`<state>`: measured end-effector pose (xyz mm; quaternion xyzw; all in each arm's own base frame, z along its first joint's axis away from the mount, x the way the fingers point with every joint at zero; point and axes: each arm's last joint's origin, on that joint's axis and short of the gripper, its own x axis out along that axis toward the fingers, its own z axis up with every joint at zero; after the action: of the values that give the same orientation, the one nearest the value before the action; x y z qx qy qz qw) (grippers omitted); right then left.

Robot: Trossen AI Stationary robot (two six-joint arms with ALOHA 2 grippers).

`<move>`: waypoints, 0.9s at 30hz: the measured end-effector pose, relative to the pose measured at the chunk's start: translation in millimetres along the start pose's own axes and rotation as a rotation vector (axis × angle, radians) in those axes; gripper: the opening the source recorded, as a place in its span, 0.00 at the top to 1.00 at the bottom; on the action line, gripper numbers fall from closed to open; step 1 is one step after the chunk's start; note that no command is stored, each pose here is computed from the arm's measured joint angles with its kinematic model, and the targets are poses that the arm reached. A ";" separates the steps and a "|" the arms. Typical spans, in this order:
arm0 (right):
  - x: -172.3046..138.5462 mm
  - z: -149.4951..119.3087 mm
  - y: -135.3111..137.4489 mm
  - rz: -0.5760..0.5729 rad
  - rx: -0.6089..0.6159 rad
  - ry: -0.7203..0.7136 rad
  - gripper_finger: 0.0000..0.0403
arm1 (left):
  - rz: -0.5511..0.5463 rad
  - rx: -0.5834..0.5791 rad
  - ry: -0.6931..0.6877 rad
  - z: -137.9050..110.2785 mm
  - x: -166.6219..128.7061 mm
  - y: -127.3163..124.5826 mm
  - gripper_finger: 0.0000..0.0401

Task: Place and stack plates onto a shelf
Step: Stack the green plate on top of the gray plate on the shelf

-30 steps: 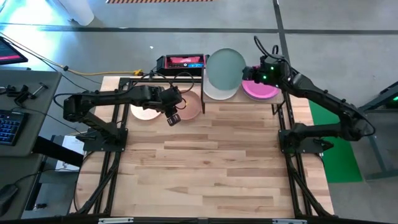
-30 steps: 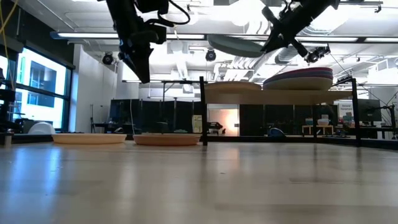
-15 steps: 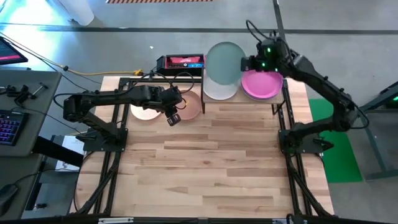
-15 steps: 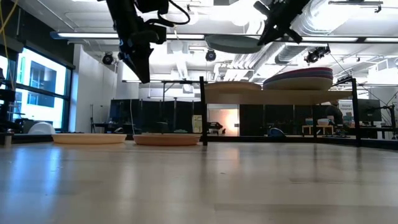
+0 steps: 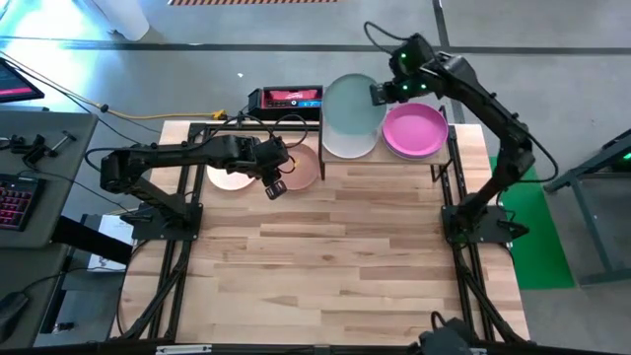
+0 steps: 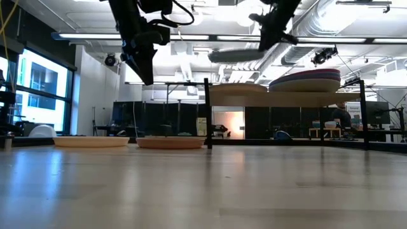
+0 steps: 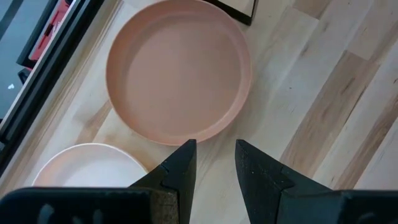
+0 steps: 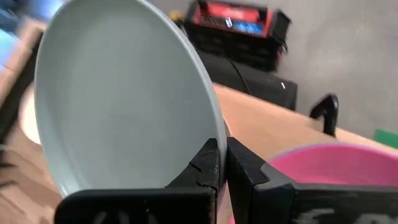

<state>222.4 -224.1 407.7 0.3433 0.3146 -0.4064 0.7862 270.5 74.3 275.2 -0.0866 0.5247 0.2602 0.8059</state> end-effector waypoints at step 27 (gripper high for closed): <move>71.4 -24.5 -10.2 -0.053 -0.005 0.180 1.00 | 0.004 0.000 0.000 0.0 0.1 0.4 0.75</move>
<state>242.1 -239.3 335.7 0.3681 0.3940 -0.3937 0.7445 270.4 74.7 275.2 -0.0856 0.5248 0.2618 0.8054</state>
